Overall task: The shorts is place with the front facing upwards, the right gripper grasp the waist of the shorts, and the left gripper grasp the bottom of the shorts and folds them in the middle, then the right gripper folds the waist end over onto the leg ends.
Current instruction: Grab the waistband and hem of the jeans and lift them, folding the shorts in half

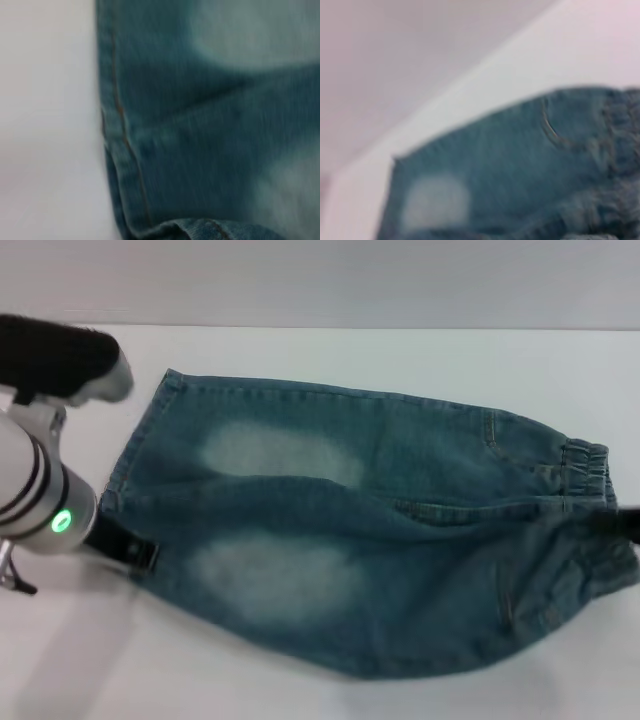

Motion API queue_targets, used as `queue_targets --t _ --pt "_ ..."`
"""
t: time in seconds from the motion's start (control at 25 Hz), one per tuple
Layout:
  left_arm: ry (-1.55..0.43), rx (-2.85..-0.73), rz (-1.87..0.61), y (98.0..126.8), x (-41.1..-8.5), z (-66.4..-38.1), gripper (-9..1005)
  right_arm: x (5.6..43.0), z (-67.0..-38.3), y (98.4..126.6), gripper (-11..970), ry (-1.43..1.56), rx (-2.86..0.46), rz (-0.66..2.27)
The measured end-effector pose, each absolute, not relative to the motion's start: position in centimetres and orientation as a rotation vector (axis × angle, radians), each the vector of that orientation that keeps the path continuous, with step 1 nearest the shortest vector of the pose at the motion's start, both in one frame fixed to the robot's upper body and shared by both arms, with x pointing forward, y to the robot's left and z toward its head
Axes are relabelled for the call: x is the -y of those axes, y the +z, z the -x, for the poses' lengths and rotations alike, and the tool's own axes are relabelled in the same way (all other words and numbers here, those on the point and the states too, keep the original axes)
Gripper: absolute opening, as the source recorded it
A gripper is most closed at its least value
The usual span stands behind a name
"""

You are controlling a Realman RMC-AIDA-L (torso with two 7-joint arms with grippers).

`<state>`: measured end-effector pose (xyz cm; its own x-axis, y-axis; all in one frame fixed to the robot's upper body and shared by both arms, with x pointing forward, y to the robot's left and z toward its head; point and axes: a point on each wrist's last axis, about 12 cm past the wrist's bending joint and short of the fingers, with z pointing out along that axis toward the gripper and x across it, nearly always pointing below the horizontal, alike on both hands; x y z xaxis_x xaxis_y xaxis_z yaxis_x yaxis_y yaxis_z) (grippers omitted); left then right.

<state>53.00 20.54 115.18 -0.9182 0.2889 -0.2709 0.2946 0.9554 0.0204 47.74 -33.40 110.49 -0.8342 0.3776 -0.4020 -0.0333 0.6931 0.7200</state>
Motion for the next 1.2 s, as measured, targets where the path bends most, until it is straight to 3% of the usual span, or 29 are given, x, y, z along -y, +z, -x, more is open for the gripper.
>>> queue_targets --t 0.36,0.68,1.2 --pt "-0.129 -2.568 -0.229 116.3 -23.3 -55.9 105 35.1 -48.3 108.3 7 1.241 -1.998 -0.430" --pt "-0.211 -2.459 -0.134 115.8 -24.2 -57.6 105 35.0 -48.8 105.3 7 1.309 -1.720 -0.597" --pt "-0.309 -2.362 -0.075 115.6 -24.2 -59.7 105 36.2 -48.9 104.6 7 1.295 -1.571 -0.753"
